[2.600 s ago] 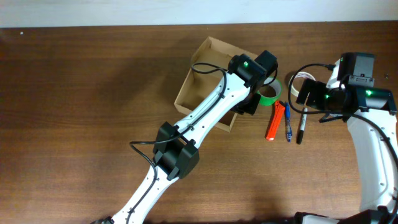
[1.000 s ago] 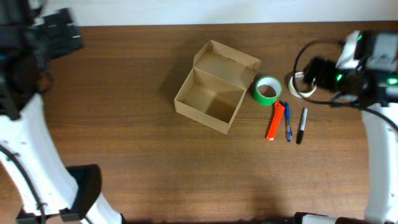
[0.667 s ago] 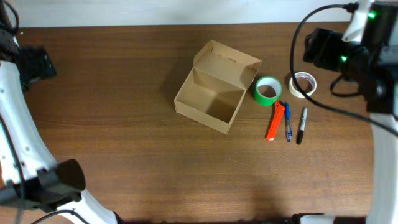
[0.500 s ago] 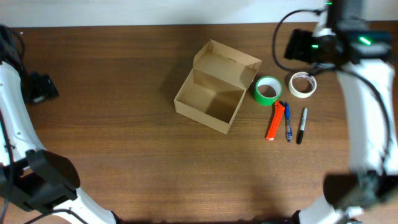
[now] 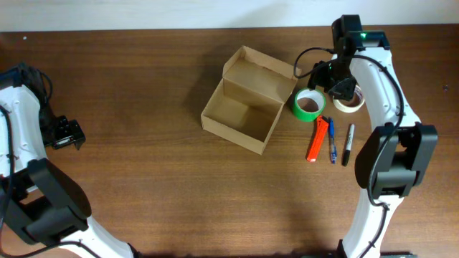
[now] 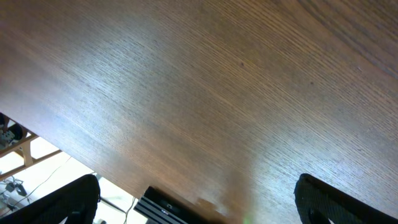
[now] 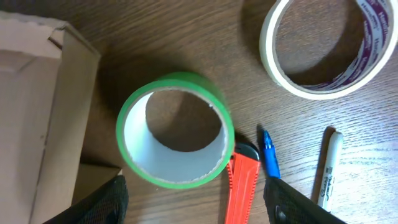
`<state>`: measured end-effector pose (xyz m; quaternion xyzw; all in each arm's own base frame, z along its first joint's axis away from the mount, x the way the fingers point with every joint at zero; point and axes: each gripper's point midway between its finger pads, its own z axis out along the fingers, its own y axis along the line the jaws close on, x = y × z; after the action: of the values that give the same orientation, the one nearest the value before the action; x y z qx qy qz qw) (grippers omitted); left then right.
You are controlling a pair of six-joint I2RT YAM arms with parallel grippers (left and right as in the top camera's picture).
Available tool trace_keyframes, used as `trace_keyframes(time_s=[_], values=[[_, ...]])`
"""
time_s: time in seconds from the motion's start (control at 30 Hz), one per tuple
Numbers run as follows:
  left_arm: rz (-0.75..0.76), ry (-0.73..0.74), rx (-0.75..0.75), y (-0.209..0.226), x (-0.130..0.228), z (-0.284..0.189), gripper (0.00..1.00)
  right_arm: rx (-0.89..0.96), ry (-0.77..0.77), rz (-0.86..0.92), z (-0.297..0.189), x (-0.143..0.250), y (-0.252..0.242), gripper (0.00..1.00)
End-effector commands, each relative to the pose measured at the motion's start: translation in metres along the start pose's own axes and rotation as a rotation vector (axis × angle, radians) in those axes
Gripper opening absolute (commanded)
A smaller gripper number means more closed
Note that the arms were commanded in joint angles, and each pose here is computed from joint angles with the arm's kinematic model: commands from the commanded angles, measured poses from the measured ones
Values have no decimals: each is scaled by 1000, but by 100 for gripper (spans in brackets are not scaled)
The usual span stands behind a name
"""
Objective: Pack container
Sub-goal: 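Grasp the green tape roll with the right gripper and lift it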
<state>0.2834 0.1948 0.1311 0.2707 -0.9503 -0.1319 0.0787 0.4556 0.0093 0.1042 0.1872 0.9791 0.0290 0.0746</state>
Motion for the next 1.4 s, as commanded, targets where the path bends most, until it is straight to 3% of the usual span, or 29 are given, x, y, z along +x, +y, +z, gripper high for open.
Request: trace_keyframes(time_s=[0.0,0.43,0.6,0.7,0.73,0.93,1.1,1.23,1.37], values=[[12,-4,-3,2,0,-1,100,68,6,32,16,-1,-8,71],[12,-4,-3,2,0,-1,100,152,114,47,70,16,-22,69],[12,-4,-3,2,0,-1,100,163,140,54,87,25,-27,50],[12,-4,-3,2,0,-1,100,166,140,73,94,28,-28,12],[12,-4,-3,2,0,-1,100,166,141,81,95,28,-28,4],[12,-4,-3,2,0,-1,100,143,108,94,86,18,-25,4],[12,-4,-3,2,0,-1,100,92,-11,119,31,-13,-26,4],[12,-4,-3,2,0,-1,100,4,-245,101,-74,-50,-26,4],[12,-4,-3,2,0,-1,100,-110,-468,23,-182,-57,-9,4]])
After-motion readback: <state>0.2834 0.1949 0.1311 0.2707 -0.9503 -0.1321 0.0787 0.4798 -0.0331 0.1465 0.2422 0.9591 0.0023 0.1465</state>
